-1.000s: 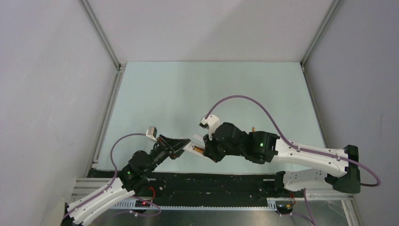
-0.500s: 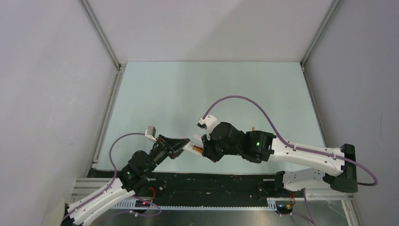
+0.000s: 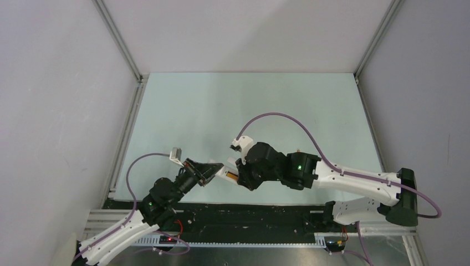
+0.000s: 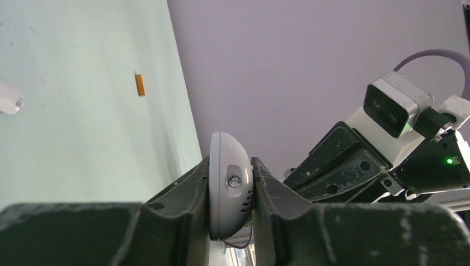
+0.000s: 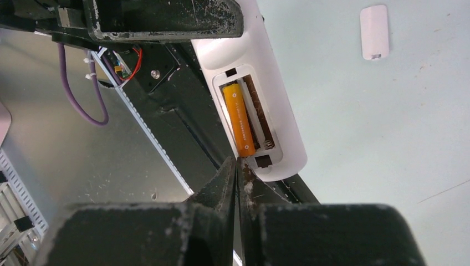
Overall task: Load the batteries into the remote control
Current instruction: Load the battery into the remote control.
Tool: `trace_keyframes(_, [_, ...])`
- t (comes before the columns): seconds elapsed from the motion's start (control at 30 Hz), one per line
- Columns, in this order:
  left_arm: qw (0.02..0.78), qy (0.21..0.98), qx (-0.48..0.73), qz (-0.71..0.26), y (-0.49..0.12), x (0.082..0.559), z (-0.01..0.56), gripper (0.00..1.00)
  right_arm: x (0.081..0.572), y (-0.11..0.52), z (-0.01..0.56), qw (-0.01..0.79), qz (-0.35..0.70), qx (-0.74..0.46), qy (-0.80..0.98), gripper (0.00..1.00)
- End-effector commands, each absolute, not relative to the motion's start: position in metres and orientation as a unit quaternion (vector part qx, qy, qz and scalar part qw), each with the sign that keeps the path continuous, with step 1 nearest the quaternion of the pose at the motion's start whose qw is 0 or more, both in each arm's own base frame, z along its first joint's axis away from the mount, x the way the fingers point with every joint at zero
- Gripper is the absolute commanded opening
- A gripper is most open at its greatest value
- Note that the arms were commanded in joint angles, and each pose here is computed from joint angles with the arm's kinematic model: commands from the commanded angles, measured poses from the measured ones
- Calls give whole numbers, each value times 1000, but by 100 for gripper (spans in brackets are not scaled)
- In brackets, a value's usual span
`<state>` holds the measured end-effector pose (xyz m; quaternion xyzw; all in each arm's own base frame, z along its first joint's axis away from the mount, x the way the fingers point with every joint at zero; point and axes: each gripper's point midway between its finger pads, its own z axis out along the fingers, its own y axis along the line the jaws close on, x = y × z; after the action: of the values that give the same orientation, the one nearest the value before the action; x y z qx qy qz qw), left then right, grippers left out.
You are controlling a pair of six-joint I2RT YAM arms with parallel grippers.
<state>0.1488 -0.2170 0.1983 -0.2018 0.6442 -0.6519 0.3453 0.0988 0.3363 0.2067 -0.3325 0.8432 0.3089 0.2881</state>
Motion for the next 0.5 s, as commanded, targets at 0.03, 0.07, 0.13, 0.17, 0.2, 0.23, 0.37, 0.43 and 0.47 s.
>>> trace_keyframes(0.03, [383, 596, -153, -689, -214, 139, 256, 0, 103, 349, 211, 298, 326, -335, 832, 7])
trace_keyframes(0.07, [384, 596, -151, -689, -214, 139, 257, 0, 104, 349, 210, 298, 325, -334, 833, 7])
trace_keyframes(0.13, [387, 595, -144, -690, -214, 138, 260, 0, 105, 349, 210, 298, 324, -334, 833, 7])
trace_keyframes(0.17, [388, 594, -139, -691, -214, 137, 261, 0, 105, 348, 210, 299, 324, -334, 834, 7])
trace_keyframes(0.2, [389, 592, -136, -692, -214, 136, 263, 0, 106, 348, 210, 299, 323, -333, 834, 7])
trace_keyframes(0.23, [391, 591, -132, -693, -214, 135, 264, 0, 107, 348, 210, 299, 322, -332, 834, 7])
trace_keyframes(0.37, [393, 586, -115, -700, -215, 130, 270, 0, 108, 346, 210, 300, 322, -330, 835, 7])
trace_keyframes(0.43, [394, 583, -109, -702, -215, 128, 272, 0, 108, 346, 211, 301, 323, -330, 835, 7])
trace_keyframes(0.47, [397, 582, -107, -702, -215, 128, 273, 0, 109, 346, 212, 301, 323, -329, 835, 7])
